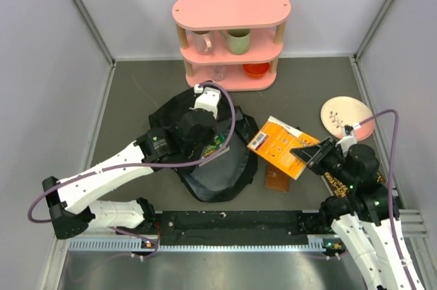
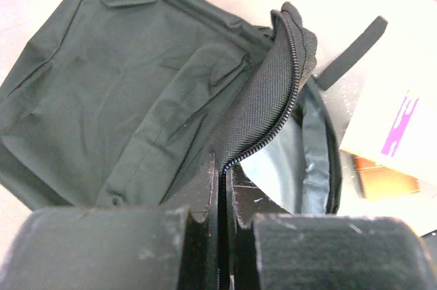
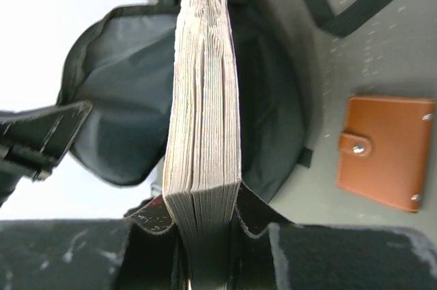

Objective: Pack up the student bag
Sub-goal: Place the book in the student bag.

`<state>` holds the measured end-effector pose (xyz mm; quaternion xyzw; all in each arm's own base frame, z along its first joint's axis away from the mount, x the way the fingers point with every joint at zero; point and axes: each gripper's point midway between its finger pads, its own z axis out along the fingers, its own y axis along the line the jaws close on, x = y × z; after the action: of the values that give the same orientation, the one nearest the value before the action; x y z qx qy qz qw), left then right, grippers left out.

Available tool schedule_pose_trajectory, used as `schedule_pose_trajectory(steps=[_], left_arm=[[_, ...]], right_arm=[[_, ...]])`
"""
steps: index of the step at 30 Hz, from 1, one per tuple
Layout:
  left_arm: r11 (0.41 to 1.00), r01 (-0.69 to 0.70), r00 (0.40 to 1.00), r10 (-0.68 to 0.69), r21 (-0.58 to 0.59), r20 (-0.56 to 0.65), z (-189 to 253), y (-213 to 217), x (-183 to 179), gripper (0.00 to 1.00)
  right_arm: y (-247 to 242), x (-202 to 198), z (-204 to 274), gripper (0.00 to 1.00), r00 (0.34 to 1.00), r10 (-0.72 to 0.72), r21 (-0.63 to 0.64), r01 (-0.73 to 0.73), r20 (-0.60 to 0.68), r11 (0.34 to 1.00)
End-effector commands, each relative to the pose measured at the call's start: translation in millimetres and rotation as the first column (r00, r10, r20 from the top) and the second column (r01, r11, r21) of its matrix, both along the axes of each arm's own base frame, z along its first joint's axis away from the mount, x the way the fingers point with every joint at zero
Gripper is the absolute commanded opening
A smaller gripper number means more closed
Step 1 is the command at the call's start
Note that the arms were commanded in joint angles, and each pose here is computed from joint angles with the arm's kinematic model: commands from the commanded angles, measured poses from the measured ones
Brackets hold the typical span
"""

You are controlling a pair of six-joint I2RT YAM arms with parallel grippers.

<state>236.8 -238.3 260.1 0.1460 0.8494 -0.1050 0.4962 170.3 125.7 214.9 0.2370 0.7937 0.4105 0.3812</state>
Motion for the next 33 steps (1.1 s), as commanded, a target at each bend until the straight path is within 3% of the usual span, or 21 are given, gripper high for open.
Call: schedule_pose_trajectory(steps=[1, 13, 20, 22, 26, 33], left_arm=[[0.984, 0.006, 0.997, 0.009, -0.179, 0.079, 54.2, -18.9, 8.8, 0.0], [0.969, 0.053, 0.992, -0.022, -0.24, 0.127, 85.9, -41.9, 17.7, 0.0], [0.968, 0.049, 0.992, -0.019, -0.247, 0.123, 84.4, -44.1, 18.6, 0.0], [0.968, 0.046, 0.993, -0.017, -0.248, 0.121, 83.7, -43.6, 18.5, 0.0], [0.967, 0.033, 0.993, -0.003, -0.253, 0.118, 82.9, -41.5, 18.8, 0.0], [0.963, 0.035, 0.992, -0.002, -0.266, 0.124, 86.9, -39.0, 16.9, 0.0]], right_arm=[[27.8, -29.3, 45.9, 0.0, 0.983, 0.171, 0.161, -0.18, 0.067, 0.97], [60.5, -28.5, 34.3, 0.0, 0.928, 0.373, 0.287, -0.359, 0.01, 0.888], [74.4, -6.5, 13.3, 0.0, 0.922, 0.386, 0.27, -0.364, -0.03, 0.891], [82.8, 1.2, 19.7, 0.0, 0.921, 0.387, 0.273, -0.381, 0.032, 0.884], [102.6, 16.8, 3.4, 0.0, 0.921, 0.39, 0.263, -0.375, -0.006, 0.889], [134.5, 52.7, -8.6, 0.0, 0.943, 0.33, 0.234, -0.33, 0.039, 0.915]])
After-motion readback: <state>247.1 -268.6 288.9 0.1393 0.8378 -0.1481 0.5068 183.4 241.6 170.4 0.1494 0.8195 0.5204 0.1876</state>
